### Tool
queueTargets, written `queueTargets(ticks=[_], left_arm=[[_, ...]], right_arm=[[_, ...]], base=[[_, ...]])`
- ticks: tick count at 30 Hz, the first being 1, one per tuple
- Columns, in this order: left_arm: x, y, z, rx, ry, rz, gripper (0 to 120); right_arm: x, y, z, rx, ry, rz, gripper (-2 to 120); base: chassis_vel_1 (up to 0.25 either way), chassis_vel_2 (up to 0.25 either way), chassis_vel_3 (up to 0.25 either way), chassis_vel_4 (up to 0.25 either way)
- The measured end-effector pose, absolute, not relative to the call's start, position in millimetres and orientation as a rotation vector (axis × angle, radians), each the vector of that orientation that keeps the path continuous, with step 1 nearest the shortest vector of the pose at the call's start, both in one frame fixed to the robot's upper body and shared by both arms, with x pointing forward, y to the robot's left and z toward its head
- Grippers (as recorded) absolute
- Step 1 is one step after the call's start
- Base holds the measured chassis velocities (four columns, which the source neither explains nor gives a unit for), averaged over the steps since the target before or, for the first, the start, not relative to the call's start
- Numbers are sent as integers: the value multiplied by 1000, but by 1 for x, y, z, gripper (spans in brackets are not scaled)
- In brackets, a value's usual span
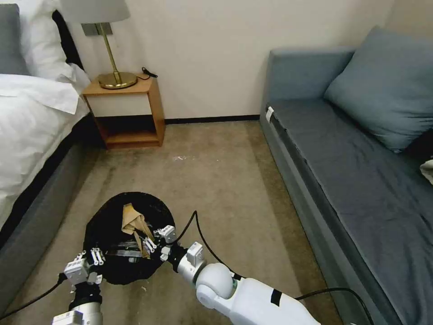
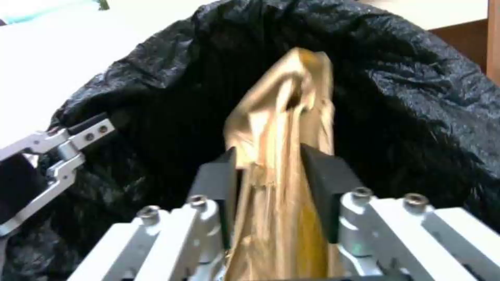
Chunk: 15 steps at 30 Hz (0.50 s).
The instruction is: Pick up the trash bin, then pick up the garbage on the floor and place it into the trash bin.
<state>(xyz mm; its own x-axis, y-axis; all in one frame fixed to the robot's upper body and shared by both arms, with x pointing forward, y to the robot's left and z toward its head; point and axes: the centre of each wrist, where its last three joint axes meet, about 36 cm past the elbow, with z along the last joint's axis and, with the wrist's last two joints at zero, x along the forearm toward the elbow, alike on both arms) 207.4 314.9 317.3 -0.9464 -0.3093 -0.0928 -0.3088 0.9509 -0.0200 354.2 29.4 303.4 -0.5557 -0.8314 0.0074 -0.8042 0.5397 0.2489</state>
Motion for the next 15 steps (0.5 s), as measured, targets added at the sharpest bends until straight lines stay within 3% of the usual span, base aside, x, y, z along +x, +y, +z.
queueTargets(ticks=[15], left_arm=[[207,321,306,-530,3011,3,5]], right_arm=[[361,7,319,1360,-2741,-403,88]], base=[[0,0,0,0]])
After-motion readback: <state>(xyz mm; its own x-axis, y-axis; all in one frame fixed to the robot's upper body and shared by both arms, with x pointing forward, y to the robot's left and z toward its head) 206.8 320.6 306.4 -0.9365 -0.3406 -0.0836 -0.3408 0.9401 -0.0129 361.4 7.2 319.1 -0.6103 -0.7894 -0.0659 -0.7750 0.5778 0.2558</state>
